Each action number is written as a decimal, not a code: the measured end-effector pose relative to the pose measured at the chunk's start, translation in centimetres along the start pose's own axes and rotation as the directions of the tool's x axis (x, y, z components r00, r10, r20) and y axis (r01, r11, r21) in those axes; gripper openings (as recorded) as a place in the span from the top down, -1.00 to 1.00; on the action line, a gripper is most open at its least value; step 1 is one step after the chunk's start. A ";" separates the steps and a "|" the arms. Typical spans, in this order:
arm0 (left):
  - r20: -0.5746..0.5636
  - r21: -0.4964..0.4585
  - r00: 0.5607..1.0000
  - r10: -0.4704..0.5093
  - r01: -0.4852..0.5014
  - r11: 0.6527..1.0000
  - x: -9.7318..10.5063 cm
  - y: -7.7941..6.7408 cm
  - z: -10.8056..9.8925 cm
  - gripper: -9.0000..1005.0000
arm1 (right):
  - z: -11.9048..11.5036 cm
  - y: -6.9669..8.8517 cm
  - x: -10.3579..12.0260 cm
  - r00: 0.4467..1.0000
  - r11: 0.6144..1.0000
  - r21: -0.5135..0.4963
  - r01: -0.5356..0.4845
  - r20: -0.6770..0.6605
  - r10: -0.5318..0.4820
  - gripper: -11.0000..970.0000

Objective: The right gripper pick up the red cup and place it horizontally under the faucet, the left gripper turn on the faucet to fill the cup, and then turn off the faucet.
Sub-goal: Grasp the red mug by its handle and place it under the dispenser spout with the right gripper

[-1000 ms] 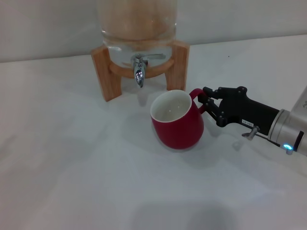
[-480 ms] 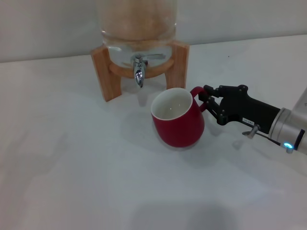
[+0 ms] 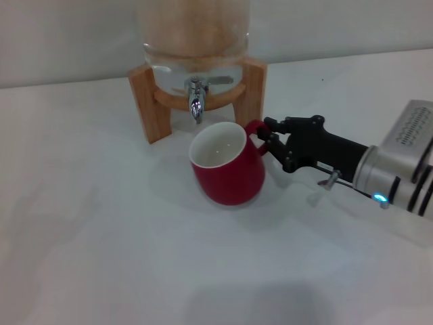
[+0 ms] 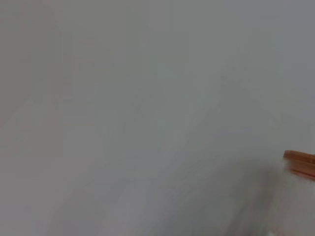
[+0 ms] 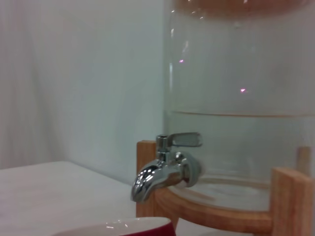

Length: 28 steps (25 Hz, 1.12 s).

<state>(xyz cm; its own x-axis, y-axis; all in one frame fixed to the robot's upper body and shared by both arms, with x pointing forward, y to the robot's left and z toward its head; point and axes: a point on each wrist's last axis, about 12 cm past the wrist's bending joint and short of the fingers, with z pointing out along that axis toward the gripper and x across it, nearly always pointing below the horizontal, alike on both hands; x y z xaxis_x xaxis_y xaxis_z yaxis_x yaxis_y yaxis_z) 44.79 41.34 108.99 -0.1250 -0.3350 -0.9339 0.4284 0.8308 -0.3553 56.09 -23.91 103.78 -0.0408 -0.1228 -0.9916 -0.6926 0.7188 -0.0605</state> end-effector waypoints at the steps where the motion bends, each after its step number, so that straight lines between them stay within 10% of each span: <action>1: 0.000 0.001 1.000 -0.001 0.001 1.000 0.0 0.0 0.0 -0.77 | 0.2 0.1 0.0 1.000 1.000 -0.002 0.001 -0.001 -0.001 0.67; 28: 0.029 0.045 1.000 -0.010 0.008 0.999 -0.3 -0.6 0.2 -0.76 | 2.2 0.1 0.0 0.999 0.995 0.096 0.016 -0.037 -0.012 0.67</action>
<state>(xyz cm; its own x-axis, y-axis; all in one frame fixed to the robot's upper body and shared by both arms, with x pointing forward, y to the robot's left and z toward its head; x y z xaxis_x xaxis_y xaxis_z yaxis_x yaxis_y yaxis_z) 44.81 40.86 109.48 -0.1029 -0.3558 -0.9289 0.4669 0.8073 -0.3609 57.59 -22.38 103.58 -0.0588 -0.1568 -0.9859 -0.6207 0.7792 -0.0869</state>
